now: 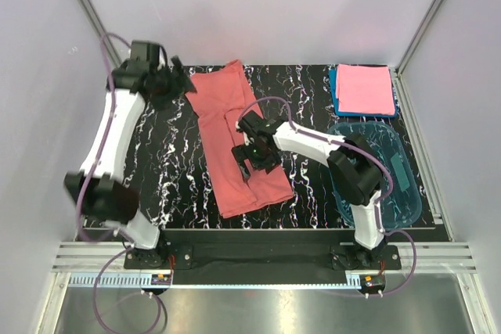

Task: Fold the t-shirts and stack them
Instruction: Fold the tshirt

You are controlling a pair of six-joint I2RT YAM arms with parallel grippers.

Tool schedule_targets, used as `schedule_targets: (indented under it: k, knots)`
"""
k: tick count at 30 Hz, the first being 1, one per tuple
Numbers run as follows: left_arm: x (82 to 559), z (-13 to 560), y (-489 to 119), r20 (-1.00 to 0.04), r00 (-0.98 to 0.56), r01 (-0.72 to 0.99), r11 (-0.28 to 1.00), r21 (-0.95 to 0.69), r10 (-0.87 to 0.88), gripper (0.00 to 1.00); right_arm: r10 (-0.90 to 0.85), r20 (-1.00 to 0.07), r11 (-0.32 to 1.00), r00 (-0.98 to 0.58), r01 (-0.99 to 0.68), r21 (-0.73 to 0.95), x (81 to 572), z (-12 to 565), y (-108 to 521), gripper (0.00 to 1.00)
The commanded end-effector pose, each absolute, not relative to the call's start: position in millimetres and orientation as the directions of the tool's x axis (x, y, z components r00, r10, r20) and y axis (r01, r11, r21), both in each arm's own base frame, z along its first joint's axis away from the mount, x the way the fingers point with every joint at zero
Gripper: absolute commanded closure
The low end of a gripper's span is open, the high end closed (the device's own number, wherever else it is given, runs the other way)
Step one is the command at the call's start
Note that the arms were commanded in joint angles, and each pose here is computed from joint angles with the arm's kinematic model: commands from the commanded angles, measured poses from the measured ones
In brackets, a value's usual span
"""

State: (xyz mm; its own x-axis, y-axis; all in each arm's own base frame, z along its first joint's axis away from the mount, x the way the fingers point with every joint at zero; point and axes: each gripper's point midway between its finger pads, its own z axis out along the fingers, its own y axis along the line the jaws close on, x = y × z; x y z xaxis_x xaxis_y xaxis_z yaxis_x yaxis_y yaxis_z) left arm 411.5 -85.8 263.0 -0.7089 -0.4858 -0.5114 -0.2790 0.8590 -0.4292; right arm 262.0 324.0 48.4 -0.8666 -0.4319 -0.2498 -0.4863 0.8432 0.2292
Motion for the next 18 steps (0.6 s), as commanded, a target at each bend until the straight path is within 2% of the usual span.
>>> schedule_targets:
  k: [1,2,4,5,7,13,18]
  knots:
    - [356,217,-88,-0.406,-0.767,-0.337,0.851,-0.403,-0.497,0.11,-0.406,-0.274,0.848,-0.872,-0.471,0.243,262,43,341,0.08]
    - [337,225,-85,-0.430,-0.751,-0.327,0.848,-0.418,-0.501,0.11,-0.417,-0.278,0.855,-0.866,-0.477,0.203,262,37,338,0.09]
    - [306,200,-84,-0.379,-0.780,-0.344,0.847,-0.404,-0.498,0.12,-0.420,-0.279,0.859,-0.864,-0.477,0.186,258,30,336,0.10]
    - [292,209,-83,-0.404,-0.766,-0.329,0.845,-0.421,-0.499,0.12,-0.407,-0.271,0.866,-0.872,-0.463,0.187,256,26,336,0.11]
    - [263,194,-81,-0.368,-0.790,-0.337,0.849,-0.407,-0.490,0.12,-0.412,-0.241,0.873,-0.879,-0.456,0.172,244,17,335,0.12]
    - [194,204,-62,-0.423,-0.776,-0.326,0.872,-0.366,-0.468,0.11,-0.401,-0.162,0.895,-0.902,-0.423,0.141,204,-8,359,0.13]
    - [150,183,-60,-0.353,-0.800,-0.366,0.861,-0.354,-0.485,0.10,-0.397,-0.153,0.901,-0.905,-0.416,0.121,190,-8,396,0.11]
